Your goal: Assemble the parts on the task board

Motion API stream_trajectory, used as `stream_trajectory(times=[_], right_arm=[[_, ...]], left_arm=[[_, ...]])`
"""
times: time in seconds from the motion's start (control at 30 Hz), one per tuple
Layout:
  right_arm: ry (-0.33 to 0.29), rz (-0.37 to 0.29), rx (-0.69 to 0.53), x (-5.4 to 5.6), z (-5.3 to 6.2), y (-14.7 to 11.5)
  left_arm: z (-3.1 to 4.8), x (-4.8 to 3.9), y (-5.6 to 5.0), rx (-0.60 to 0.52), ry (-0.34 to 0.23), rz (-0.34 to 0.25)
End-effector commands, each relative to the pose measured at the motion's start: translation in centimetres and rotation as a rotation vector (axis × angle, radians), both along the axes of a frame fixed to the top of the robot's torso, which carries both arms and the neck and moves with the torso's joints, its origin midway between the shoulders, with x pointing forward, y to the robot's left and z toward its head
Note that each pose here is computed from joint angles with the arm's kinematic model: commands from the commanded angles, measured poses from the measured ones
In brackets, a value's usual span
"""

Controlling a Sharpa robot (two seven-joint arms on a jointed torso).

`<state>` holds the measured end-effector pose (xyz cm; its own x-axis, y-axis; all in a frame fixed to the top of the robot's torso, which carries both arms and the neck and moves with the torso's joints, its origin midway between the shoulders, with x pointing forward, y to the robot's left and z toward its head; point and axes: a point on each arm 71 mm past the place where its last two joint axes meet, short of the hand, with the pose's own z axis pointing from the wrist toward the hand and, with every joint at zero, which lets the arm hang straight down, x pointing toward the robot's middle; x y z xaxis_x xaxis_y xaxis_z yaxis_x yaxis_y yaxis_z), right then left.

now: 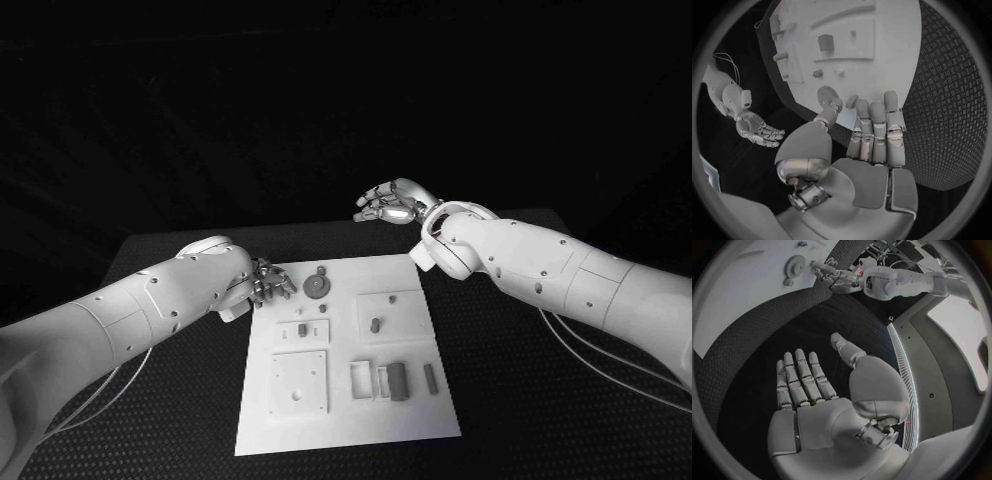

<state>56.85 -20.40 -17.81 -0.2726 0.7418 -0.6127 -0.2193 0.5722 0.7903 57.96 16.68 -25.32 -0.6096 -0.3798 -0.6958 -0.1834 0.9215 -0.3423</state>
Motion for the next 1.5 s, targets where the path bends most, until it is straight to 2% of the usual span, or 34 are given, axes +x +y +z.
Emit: stream_trajectory(times=[0.03,0.27,0.53,1.23,1.5], right_arm=[[0.002,0.01,0.002,-0.02,0.01,0.12],[0.001,0.011,0.005,-0.03,0.03,0.13],[-0.002,0.012,0.008,-0.04,0.06,0.16],[-0.002,0.012,0.008,-0.05,0.07,0.13],[-0.002,0.009,0.009,-0.05,0.07,0.02]], left_arm=[[-0.11,-0.06,-0.08,-0.001,0.001,-0.007],[-0.09,0.0,0.17,0.012,-0.007,-0.005],[-0.13,-0.08,-0.18,-0.003,-0.007,-0.008],[-0.14,-0.06,0.27,-0.03,-0.003,0.027],[-0.28,-0.24,0.66,-0.068,0.031,0.054]])
